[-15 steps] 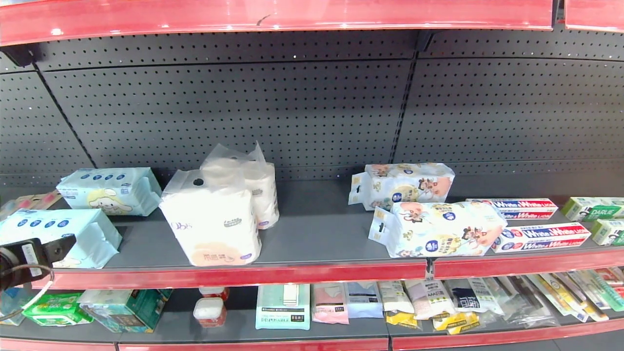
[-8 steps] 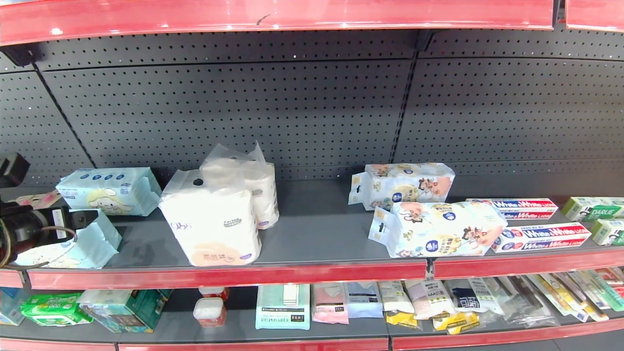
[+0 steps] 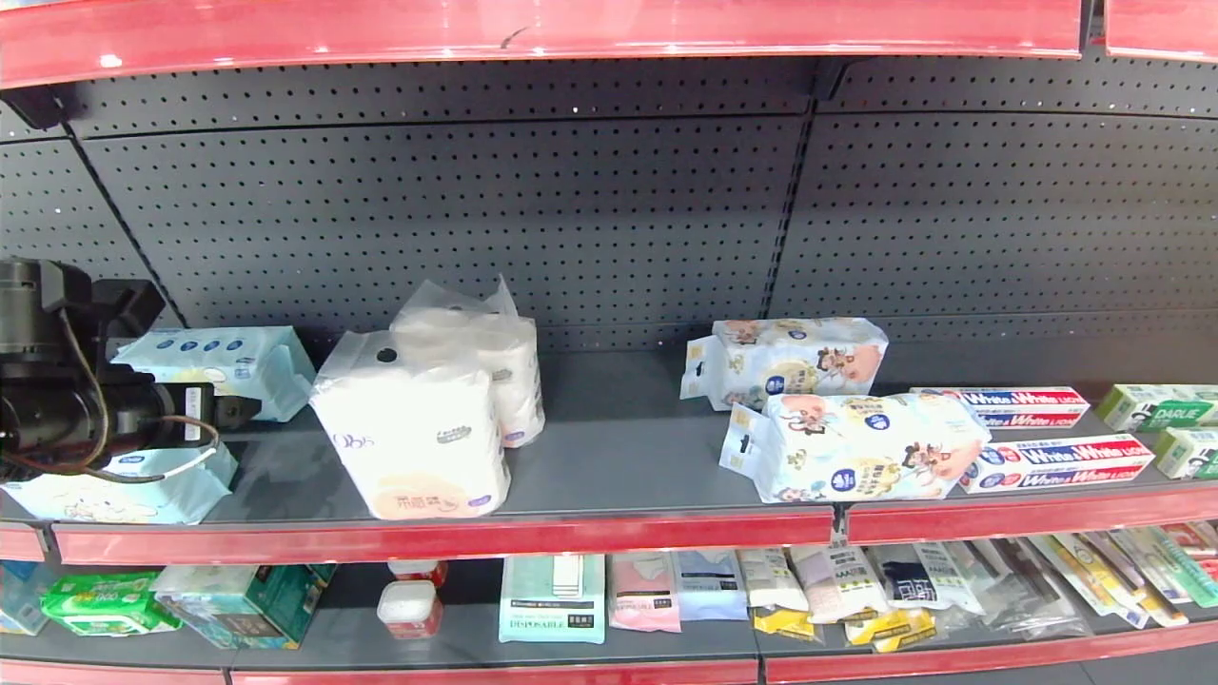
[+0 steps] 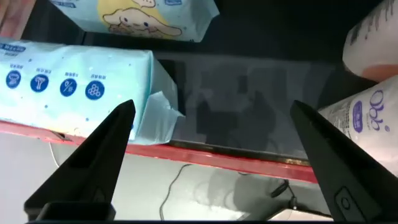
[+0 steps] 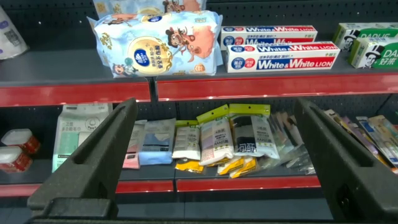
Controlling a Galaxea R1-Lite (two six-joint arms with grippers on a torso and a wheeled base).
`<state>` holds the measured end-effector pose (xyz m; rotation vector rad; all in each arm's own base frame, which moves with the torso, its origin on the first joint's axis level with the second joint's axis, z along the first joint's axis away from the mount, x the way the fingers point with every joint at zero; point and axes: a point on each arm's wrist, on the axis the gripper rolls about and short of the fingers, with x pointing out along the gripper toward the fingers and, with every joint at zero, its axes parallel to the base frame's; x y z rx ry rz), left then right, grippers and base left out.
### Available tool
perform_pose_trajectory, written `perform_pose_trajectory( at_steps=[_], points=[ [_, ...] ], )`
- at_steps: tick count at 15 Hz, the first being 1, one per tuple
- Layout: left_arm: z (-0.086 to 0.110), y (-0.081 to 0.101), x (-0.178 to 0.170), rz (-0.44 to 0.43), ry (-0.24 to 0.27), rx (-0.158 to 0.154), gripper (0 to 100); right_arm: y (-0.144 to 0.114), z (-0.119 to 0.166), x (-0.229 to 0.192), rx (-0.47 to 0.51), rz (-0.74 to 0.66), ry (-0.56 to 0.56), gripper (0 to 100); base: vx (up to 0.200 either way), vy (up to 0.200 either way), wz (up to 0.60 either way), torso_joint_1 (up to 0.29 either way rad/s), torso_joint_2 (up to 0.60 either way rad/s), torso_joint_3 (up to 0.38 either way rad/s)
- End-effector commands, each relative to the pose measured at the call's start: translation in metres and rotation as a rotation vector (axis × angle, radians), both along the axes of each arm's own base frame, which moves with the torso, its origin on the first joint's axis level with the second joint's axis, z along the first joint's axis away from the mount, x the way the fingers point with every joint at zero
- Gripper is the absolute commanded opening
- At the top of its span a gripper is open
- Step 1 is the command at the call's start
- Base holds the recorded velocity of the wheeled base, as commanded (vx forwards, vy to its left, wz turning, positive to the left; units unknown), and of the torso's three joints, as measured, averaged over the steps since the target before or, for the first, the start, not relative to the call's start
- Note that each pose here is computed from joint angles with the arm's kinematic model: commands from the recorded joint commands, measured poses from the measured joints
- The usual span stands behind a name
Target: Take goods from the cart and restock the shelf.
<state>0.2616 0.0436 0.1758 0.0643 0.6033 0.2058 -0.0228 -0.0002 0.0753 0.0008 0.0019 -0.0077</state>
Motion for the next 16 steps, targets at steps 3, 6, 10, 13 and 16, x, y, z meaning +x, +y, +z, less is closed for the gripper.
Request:
perform_pose_trajectory(
  at_steps=[3,6,10,13,16],
  points=[
    [-0.008,-0.002,0.013,-0.012,0.038,-0.003,100,0.000,0.000,0.000,0.001,0.000,0.001,100,0.000,0.000,0.00,0.000,0.00,0.000],
    [-0.013,-0.002,0.017,-0.015,0.055,-0.007,100,0.000,0.000,0.000,0.001,0.000,0.001,100,0.000,0.000,0.00,0.000,0.00,0.000],
    [-0.016,-0.003,0.034,-0.034,0.055,-0.016,100,0.000,0.000,0.000,-0.001,0.000,0.001,100,0.000,0.000,0.00,0.000,0.00,0.000],
    [-0.019,-0.007,0.040,-0.061,0.060,-0.029,100,0.000,0.000,0.000,0.001,0.000,0.001,100,0.000,0.000,0.00,0.000,0.00,0.000],
    [-0.022,-0.010,0.046,-0.084,0.065,-0.042,100,0.000,0.000,0.000,0.001,0.000,0.000,100,0.000,0.000,0.00,0.000,0.00,0.000]
  ],
)
